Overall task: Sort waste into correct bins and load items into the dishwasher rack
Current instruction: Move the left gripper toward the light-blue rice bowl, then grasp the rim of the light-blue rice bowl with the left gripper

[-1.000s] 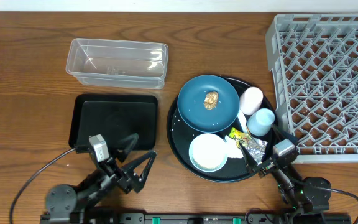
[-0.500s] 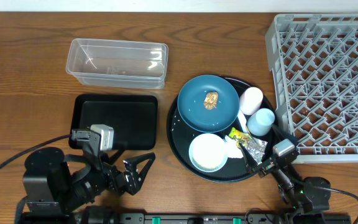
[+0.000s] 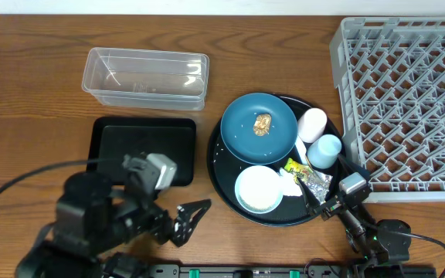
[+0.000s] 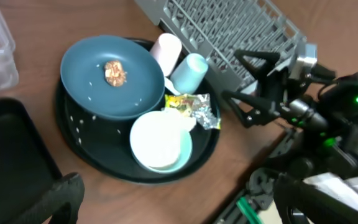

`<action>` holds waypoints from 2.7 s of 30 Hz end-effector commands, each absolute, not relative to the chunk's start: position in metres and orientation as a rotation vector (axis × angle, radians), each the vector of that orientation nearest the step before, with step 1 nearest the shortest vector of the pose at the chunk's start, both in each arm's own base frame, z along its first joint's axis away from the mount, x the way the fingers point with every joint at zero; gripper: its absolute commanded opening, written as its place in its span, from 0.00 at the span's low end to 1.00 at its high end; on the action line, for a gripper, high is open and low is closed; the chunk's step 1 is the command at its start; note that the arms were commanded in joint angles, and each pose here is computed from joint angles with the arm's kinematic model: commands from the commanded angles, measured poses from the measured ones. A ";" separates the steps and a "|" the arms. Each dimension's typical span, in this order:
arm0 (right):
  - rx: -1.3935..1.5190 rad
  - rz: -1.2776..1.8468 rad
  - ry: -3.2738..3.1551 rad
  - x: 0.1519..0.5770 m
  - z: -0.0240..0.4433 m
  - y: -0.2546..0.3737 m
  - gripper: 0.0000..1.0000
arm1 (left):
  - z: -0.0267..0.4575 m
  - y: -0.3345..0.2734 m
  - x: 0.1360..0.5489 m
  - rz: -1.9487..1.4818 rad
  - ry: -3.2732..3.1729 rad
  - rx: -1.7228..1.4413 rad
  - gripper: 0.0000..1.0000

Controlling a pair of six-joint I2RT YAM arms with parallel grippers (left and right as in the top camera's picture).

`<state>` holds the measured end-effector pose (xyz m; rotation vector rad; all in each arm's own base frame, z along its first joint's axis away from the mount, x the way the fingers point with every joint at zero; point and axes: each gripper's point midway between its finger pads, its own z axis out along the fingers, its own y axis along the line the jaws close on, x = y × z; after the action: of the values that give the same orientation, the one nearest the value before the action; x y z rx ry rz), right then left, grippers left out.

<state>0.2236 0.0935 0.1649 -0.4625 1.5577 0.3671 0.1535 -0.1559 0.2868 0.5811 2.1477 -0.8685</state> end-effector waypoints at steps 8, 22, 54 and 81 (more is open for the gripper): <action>-0.466 0.380 1.564 0.223 0.163 0.095 0.99 | 0.228 -0.208 0.185 -0.705 2.396 0.764 0.98; -0.466 0.380 1.564 0.223 0.163 0.095 0.99 | 0.158 -0.261 0.144 -0.787 2.622 1.109 0.98; -0.466 0.380 1.564 0.223 0.163 0.095 0.99 | 0.101 -0.261 0.159 -0.135 2.584 1.212 0.98; 0.336 -0.366 1.436 0.228 0.203 -0.068 0.99 | 0.099 -0.260 0.151 -0.318 2.761 1.054 0.98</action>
<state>0.2455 0.0018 0.2035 -0.0023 1.4569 -0.0544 0.1574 -0.2482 0.0895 1.0563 2.7549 -0.2044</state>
